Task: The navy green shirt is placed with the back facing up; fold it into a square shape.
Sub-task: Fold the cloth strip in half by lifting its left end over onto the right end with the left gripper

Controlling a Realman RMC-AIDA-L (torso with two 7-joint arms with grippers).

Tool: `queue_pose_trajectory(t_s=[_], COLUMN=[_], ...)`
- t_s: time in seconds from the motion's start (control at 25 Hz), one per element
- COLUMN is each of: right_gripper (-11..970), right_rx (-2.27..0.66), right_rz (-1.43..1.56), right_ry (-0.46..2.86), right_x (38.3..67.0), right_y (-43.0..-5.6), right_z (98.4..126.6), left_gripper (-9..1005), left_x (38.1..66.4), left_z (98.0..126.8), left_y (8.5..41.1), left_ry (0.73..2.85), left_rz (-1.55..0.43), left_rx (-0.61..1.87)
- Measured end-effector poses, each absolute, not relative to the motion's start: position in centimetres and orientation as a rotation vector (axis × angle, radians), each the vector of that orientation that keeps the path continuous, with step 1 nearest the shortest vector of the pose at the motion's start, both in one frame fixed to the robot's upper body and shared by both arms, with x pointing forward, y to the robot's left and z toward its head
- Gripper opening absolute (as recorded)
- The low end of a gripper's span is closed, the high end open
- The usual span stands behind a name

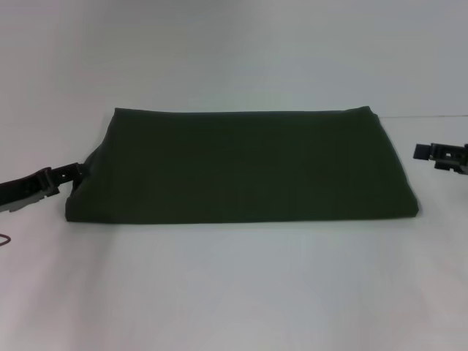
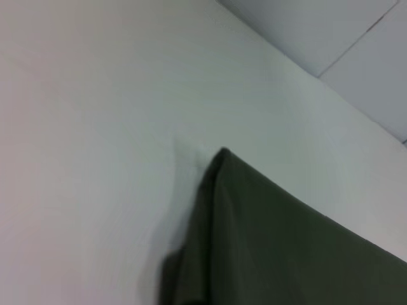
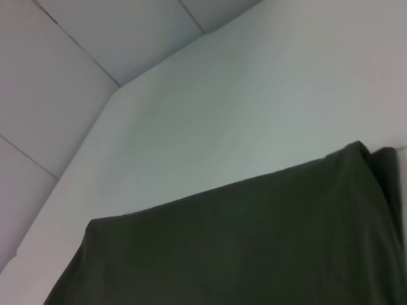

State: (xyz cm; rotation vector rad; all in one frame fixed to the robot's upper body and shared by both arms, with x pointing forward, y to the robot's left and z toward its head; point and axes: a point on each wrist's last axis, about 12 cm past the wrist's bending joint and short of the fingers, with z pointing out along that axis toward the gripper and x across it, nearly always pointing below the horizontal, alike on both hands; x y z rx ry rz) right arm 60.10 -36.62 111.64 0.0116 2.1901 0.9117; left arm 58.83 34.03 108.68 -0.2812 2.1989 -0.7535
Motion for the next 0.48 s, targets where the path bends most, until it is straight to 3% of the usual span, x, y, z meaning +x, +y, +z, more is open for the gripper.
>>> queue_pose_trajectory(t_s=[0.48], right_gripper=[764], right_rx=[0.060], right_rz=[0.921], right_ry=[2.178], right_x=[59.4], right_y=[-37.0], right_z=[111.0], left_gripper=[828], left_x=[59.5], left_z=[106.3], left_y=[33.0], left_ry=[2.219], left_rz=[-0.612], left_rx=[-0.255])
